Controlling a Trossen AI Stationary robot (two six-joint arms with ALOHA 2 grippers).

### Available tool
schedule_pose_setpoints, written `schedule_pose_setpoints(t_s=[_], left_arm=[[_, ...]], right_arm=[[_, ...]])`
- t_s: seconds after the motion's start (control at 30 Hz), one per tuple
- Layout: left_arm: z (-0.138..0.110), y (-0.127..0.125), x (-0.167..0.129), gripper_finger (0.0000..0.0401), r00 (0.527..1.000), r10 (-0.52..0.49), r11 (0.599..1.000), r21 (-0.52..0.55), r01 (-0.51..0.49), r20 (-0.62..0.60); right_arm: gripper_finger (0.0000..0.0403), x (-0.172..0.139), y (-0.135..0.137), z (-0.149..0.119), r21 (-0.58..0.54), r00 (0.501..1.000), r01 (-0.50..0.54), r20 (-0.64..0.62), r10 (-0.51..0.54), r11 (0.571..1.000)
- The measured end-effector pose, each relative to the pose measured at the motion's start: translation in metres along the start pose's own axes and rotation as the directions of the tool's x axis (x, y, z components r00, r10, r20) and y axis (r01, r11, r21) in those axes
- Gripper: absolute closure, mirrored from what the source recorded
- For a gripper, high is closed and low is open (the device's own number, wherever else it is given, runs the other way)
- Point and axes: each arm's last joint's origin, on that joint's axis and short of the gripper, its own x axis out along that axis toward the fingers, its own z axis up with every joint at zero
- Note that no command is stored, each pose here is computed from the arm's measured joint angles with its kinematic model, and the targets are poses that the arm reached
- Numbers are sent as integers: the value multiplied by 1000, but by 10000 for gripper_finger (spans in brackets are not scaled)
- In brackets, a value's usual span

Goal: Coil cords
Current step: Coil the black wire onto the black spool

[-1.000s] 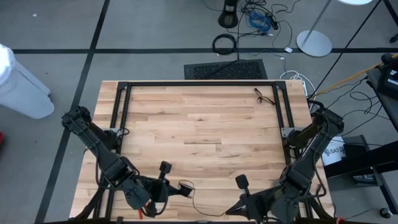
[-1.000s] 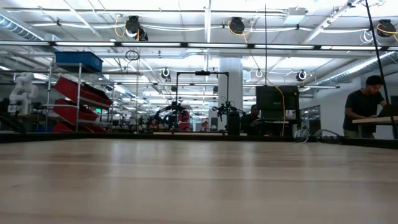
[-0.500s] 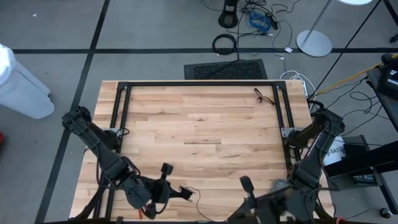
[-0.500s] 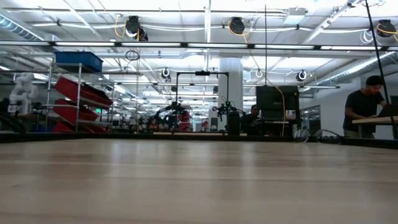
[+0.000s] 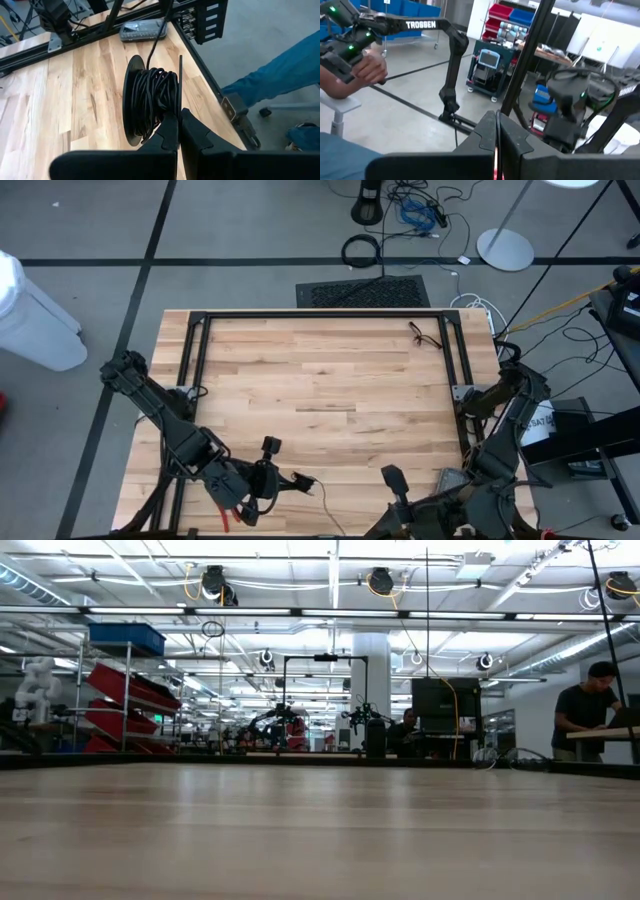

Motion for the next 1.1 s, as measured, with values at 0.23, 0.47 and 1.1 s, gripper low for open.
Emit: schedule_pose_setpoints(t_s=[0.23, 0.47, 1.1], left_arm=[[0, 0, 0, 399, 1000, 0, 1000, -2, 0, 0], [0, 0, 0, 399, 1000, 1, 1000, -3, -1, -1], [1, 5, -2, 399, 993, 115, 993, -6, -115, 18]], right_arm=[[403, 3, 0, 13, -23, 1000, 8, 29, -7, 1000], [403, 6, 0, 25, -44, 998, 15, 65, -12, 999], [393, 20, 16, -65, -30, 885, 343, -325, -334, 939]])
